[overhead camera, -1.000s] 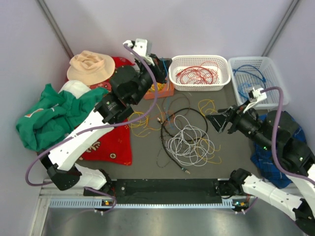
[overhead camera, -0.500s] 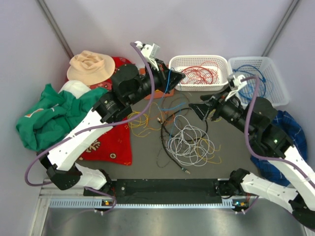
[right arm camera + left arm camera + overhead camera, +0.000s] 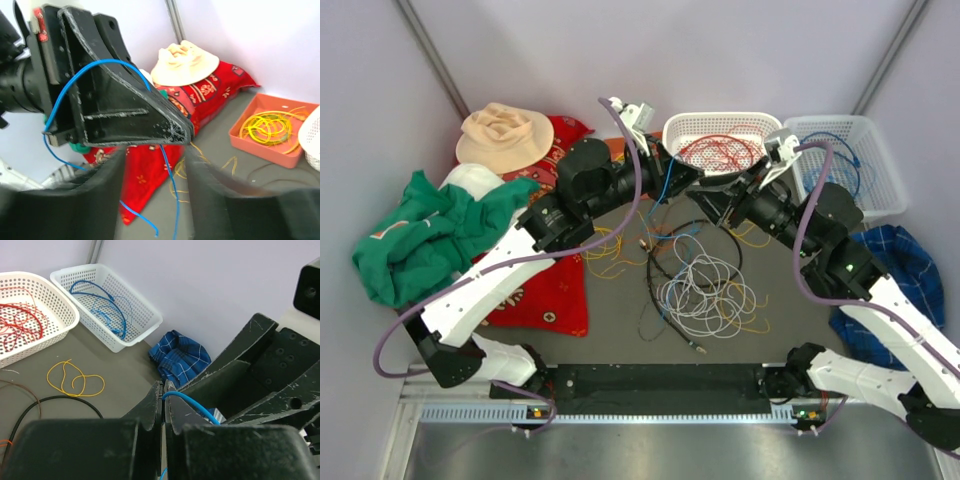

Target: Untangle the cables

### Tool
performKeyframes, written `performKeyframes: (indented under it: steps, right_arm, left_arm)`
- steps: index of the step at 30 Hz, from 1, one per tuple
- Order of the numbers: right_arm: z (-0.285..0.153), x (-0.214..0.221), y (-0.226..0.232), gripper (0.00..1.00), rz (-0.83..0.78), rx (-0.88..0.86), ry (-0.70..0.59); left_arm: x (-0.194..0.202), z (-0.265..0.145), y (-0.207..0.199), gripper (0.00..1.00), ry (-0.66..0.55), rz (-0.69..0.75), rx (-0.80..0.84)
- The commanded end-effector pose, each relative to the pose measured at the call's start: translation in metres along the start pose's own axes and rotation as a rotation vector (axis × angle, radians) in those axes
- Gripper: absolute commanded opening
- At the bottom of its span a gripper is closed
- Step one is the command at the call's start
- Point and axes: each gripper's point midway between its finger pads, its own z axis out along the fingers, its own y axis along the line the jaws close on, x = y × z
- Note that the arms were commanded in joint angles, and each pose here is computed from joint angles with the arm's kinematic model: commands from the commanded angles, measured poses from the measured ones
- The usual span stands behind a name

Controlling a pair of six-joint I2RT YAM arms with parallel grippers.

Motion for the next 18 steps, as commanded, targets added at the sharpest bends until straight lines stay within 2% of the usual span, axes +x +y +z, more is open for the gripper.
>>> performKeyframes:
  steps: [1, 3, 5, 9, 11, 14, 16, 17, 18]
  right_arm:
    - [0.008, -0.014, 0.017, 0.33, 0.017, -0.080, -0.057]
    - [0.009, -0.010, 0.019, 0.28, 0.024, -0.090, -0.045]
    - [0.010, -0.005, 0.017, 0.28, 0.025, -0.089, -0.028]
    - [0.012, 0.005, 0.016, 0.45, 0.025, -0.095, 0.005]
    - [0.016, 0.009, 0.016, 0.45, 0.031, -0.097, 0.019]
    - [0.022, 0.018, 0.015, 0.40, 0.047, -0.100, 0.045]
    - [0.024, 0.022, 0.013, 0.30, 0.056, -0.097, 0.044]
    - [0.025, 0.022, 0.011, 0.24, 0.058, -0.085, 0.043]
    - [0.025, 0.022, 0.009, 0.09, 0.061, -0.076, 0.040]
  left_arm:
    - [-0.020, -0.012, -0.020, 0.00, -0.068, -0.004, 0.070]
    - [-0.020, -0.013, -0.019, 0.00, -0.072, -0.003, 0.067]
    - [-0.021, -0.015, -0.019, 0.00, -0.078, -0.004, 0.067]
    - [-0.022, -0.018, -0.022, 0.00, -0.086, -0.001, 0.081]
    - [-0.021, -0.018, -0.023, 0.00, -0.083, -0.002, 0.086]
    - [-0.020, -0.018, -0.023, 0.00, -0.079, -0.003, 0.087]
    - [-0.020, -0.019, -0.024, 0.00, -0.079, -0.002, 0.091]
    - [-0.019, -0.020, -0.023, 0.00, -0.075, -0.001, 0.090]
    - [-0.019, -0.021, -0.023, 0.00, -0.077, 0.002, 0.088]
